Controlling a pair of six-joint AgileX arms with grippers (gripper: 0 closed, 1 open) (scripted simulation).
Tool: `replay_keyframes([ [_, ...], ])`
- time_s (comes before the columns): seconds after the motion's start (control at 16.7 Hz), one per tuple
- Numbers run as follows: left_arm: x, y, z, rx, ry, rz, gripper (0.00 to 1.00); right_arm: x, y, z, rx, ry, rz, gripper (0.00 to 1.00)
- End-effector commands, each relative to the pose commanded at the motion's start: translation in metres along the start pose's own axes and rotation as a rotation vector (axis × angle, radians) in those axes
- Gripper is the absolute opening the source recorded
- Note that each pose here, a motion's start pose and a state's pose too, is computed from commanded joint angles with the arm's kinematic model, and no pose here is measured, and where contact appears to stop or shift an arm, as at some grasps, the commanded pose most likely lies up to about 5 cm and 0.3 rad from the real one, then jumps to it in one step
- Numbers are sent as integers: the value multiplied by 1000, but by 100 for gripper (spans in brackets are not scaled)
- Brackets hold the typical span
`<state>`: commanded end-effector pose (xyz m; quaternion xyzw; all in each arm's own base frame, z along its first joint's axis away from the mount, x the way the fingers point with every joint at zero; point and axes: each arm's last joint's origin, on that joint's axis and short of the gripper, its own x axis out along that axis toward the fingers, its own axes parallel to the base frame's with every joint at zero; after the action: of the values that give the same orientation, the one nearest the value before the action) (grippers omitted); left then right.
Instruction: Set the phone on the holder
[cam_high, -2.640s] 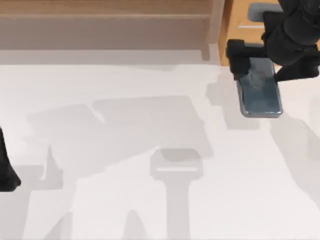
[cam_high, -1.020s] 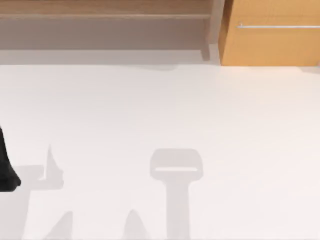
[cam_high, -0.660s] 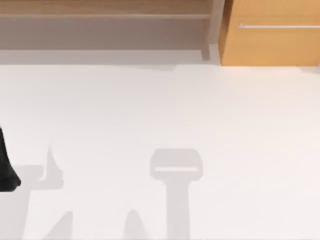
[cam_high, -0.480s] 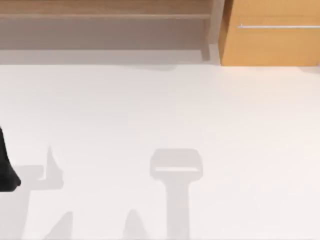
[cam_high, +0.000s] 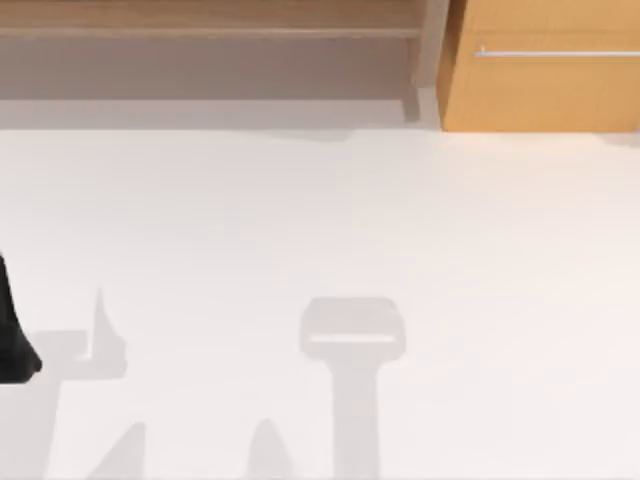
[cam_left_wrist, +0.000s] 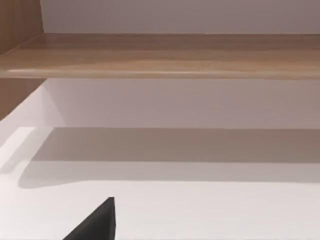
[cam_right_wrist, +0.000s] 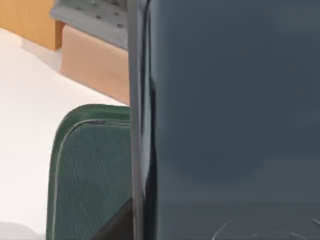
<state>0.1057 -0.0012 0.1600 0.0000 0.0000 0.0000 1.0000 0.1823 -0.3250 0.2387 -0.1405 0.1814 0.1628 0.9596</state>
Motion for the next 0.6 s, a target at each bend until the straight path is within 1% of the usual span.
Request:
replay_keyframes([
  [0.12,0,0,0,0,0,0,100,29,9,3,55,-3,74,0],
  [0.24,0,0,0,0,0,0,100,46,17,2,125,13,132,0],
  [0.3,0,0,0,0,0,0,100,51,18,1,143,20,147,0],
  [0.54,0,0,0,0,0,0,100,52,18,1,146,21,149,0],
  [0.6,0,0,0,0,0,0,100,52,18,1,146,21,149,8],
])
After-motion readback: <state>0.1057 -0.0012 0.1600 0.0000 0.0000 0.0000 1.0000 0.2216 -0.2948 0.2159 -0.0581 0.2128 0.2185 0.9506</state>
